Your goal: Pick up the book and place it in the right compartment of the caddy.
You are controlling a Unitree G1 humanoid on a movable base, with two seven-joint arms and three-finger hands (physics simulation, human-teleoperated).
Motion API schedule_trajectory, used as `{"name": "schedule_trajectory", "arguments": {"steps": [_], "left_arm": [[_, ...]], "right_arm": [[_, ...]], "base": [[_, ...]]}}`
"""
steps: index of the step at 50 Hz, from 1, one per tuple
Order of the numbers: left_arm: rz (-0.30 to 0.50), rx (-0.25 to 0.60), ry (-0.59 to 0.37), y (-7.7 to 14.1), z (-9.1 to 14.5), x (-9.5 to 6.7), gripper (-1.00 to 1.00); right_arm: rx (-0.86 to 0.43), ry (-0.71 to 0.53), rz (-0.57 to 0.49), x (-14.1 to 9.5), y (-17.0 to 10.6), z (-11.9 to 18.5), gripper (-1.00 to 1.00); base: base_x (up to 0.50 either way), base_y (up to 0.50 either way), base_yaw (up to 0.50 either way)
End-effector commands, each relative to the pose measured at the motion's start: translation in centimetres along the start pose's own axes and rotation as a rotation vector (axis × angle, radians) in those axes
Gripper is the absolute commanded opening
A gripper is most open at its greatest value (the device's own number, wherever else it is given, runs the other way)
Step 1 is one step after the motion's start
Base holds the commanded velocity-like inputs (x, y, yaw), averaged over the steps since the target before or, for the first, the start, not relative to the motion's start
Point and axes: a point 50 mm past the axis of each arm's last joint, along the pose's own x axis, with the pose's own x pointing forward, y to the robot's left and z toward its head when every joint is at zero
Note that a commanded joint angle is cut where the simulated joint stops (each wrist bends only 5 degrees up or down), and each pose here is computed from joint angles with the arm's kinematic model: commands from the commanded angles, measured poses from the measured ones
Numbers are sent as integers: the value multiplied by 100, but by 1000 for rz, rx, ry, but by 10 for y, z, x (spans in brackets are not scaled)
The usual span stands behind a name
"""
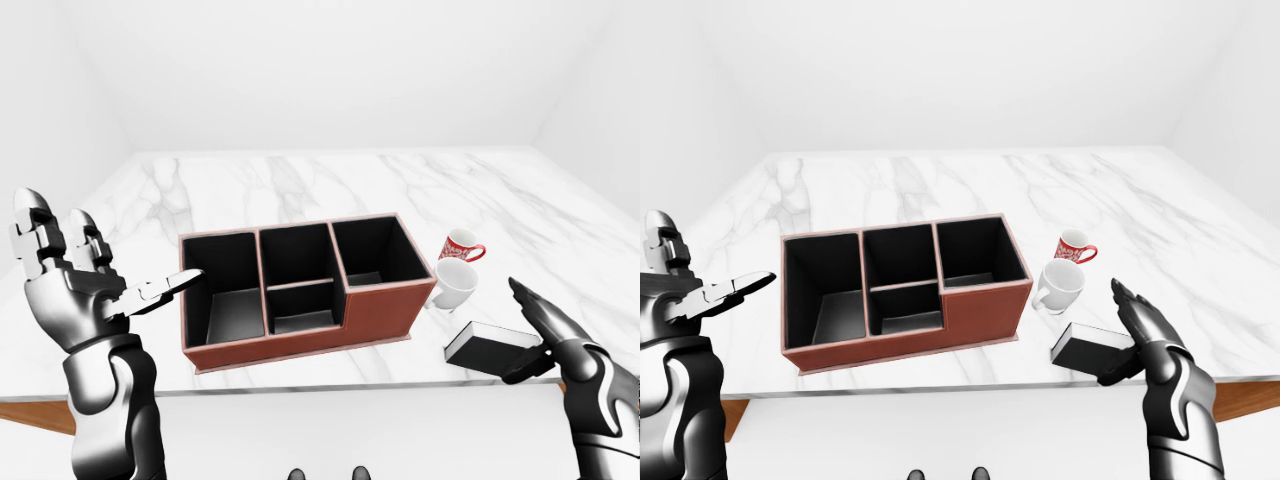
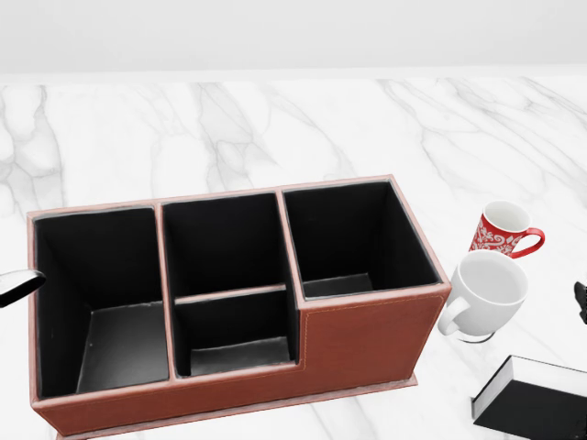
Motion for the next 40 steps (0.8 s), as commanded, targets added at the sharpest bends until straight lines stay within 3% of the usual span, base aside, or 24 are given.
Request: {"name": "schedule_trajectory", "arguments": {"steps": [1,18,35,36,38,40], "left_arm": [[0,-1,-5,0,1,0,100],[2,2,4,1,-1,1,100],[3,4,11,1,-3,1,100],[3,3,10,1,-2,1,100],[3,3,8,1,-2,1,100],[3,3,6,1,-2,1,100]], "right_arm": [[8,12,25,4,6,-3,100],[5,29,54,9,15,-6,100],[-27,69,154,6,34,-15,100],[-26,70,165,5,37,-15,42],[-29,71,166,5,37,-16,-100],[-26,66,163,5,35,-15,-100]], "base": [[0,0,0],[0,0,0],[0,0,0],[0,0,0],[0,0,0],[0,0,0]]}}
